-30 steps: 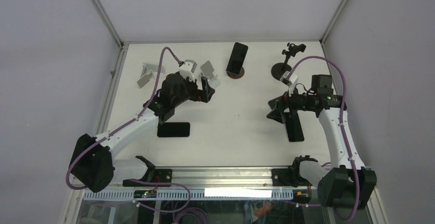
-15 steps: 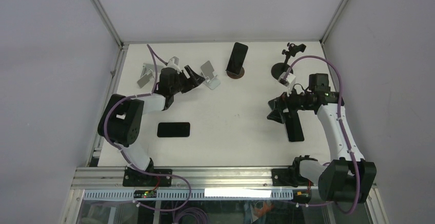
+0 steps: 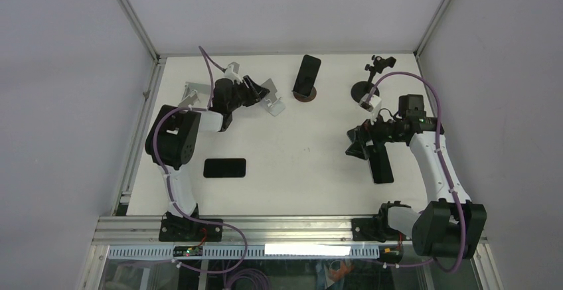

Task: Place the phone on the phone stand
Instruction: Move the phone stand to the center of the board.

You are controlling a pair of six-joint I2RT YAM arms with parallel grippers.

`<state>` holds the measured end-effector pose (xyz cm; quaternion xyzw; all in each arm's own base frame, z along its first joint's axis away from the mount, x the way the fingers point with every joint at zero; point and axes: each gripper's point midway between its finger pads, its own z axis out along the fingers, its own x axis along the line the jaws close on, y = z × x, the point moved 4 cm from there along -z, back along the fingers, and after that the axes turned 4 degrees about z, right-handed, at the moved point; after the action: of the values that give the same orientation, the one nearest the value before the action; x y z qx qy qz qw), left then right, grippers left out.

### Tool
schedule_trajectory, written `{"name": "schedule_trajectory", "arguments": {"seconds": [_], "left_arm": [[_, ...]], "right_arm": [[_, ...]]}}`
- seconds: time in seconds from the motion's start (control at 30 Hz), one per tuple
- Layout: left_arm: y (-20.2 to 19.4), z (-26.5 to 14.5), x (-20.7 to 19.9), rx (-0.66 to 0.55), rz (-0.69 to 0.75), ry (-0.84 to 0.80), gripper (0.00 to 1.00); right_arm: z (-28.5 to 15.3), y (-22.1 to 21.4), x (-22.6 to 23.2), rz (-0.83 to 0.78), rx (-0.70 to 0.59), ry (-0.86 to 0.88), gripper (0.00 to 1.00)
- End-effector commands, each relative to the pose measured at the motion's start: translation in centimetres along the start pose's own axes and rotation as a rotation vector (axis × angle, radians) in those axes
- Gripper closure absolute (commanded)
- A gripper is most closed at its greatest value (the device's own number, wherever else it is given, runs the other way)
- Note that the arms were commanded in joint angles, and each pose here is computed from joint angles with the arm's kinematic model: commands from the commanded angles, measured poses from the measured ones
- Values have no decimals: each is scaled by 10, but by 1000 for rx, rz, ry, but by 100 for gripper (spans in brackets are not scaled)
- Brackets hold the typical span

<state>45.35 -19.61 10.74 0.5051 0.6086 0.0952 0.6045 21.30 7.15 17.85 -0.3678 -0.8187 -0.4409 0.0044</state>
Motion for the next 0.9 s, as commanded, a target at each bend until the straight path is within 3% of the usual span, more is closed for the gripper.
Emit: {"name": "schedule_trajectory", "arguments": {"seconds": [0.0,0.1,0.2,0.5,0.87], "left_arm": [[21,17,-21,-59,90,-114,64],[18,20,-21,-37,107,-134,86],[17,16,-25,-23,145,-154,100],[11,-27,-46,18,276,-271,100],[-34,-94,-81,145,249,-444,100]], "right_arm": [[-4,11,-4,-45,-15,-17,1],[-4,11,-5,-48,-15,-21,1],[-5,11,-4,-51,-16,-28,1],[-4,12,-4,-48,-24,-26,1],[-3,11,-7,-34,-29,-21,1]]}}
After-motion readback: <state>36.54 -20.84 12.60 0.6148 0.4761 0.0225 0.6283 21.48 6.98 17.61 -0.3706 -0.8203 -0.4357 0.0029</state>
